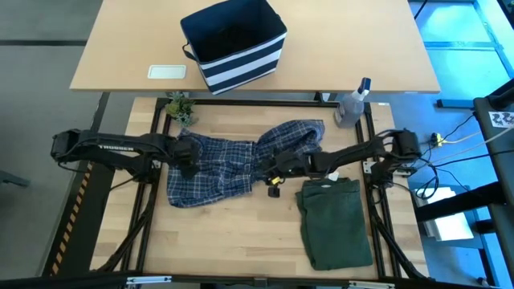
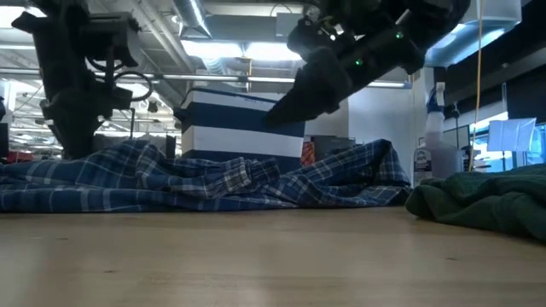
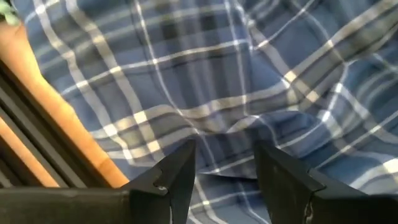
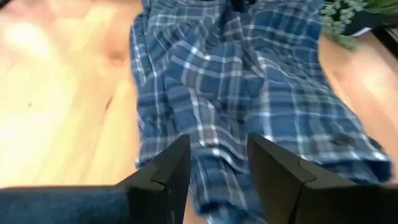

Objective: Fold Laundry from Bin
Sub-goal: Fold the blue checkered pants

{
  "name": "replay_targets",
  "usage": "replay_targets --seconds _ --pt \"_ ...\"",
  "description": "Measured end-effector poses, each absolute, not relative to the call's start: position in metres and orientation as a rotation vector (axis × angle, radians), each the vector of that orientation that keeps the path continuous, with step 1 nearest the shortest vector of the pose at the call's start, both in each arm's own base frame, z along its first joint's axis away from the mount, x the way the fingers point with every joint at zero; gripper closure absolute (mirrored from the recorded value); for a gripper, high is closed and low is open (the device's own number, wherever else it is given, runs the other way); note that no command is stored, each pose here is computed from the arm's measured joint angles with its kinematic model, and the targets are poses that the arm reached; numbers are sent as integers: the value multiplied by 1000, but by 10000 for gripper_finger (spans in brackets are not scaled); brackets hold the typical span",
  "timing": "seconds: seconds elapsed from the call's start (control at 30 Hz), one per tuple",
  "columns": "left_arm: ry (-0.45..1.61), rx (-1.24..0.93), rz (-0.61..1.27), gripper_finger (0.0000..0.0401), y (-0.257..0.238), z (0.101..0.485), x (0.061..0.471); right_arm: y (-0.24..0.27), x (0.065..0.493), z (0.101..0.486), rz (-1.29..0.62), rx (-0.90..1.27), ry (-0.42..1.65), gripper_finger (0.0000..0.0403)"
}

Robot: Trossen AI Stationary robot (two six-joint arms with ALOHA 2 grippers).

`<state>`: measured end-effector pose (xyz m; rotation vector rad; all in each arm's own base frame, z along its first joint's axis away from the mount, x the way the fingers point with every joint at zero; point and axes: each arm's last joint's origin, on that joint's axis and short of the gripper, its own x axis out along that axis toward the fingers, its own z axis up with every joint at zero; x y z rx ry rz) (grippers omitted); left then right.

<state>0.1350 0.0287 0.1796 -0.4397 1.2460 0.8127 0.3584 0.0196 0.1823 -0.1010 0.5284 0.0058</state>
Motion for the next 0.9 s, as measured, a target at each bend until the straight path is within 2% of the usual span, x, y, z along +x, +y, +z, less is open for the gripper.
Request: replay_targets --seconds 0.17,0.43,0.63,0.9 --pt "1179 -436 888 244 33 186 135 21 373 183 26 -91 507 246" --pt "1098 -576 1017 244 46 190 135 22 384 190 48 -113 475 246" --pt "1115 -657 924 244 50 186 143 37 394 194 119 -163 450 246" --pt "1238 -681 869 244 44 173 152 42 401 160 125 -152 610 257"
